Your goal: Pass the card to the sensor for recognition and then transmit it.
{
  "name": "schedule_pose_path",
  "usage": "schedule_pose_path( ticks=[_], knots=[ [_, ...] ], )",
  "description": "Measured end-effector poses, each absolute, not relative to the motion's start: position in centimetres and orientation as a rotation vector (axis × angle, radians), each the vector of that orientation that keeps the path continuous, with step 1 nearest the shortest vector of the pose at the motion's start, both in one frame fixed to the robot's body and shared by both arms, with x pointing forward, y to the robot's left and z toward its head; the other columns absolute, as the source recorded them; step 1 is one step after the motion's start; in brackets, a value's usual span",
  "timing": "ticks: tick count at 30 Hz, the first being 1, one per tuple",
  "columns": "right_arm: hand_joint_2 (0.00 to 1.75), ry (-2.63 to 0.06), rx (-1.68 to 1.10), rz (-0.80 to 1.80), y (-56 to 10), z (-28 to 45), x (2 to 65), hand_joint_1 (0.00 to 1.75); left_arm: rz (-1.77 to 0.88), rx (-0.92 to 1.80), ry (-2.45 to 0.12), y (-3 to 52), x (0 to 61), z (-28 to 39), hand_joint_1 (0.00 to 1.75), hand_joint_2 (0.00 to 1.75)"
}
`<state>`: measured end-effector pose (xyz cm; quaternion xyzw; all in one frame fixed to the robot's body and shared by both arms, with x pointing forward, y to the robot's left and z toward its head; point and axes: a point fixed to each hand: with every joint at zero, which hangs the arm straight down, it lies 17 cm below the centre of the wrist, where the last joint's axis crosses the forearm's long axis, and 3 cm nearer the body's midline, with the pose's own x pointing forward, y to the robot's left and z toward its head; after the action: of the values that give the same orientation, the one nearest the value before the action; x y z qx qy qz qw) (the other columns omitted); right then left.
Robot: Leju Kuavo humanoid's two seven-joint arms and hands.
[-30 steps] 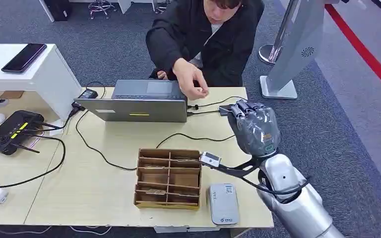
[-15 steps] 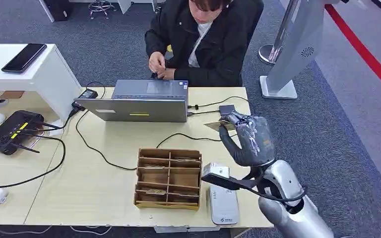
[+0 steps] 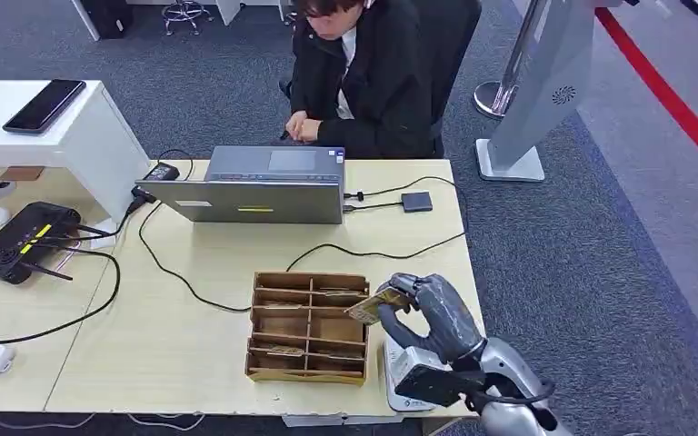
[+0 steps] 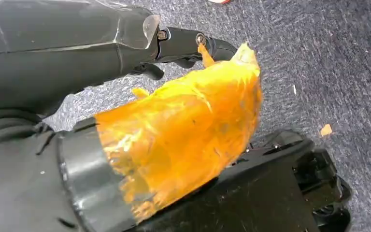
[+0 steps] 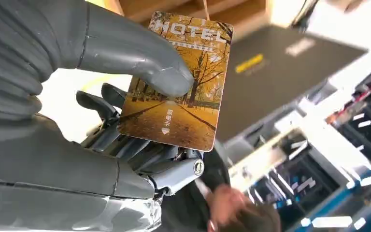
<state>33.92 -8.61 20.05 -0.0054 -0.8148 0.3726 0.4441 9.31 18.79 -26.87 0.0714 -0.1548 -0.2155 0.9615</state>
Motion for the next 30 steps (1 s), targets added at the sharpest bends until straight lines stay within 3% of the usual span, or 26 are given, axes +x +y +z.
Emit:
schedule_pose_path(
  ticks=[14, 30],
  knots=[
    [1.75, -1.883, 0.233, 0.855, -8.1, 15.1, 29.1, 1.75, -0.424, 0.161, -0.313, 19.1, 9.1, -26.9, 0.0, 0.0],
    [1.75, -1.724, 0.312, 0.689, -8.2, 10.1, 27.4, 1.75, -0.418, 0.17, -0.315, 19.3, 8.7, -26.9, 0.0, 0.0]
  ],
)
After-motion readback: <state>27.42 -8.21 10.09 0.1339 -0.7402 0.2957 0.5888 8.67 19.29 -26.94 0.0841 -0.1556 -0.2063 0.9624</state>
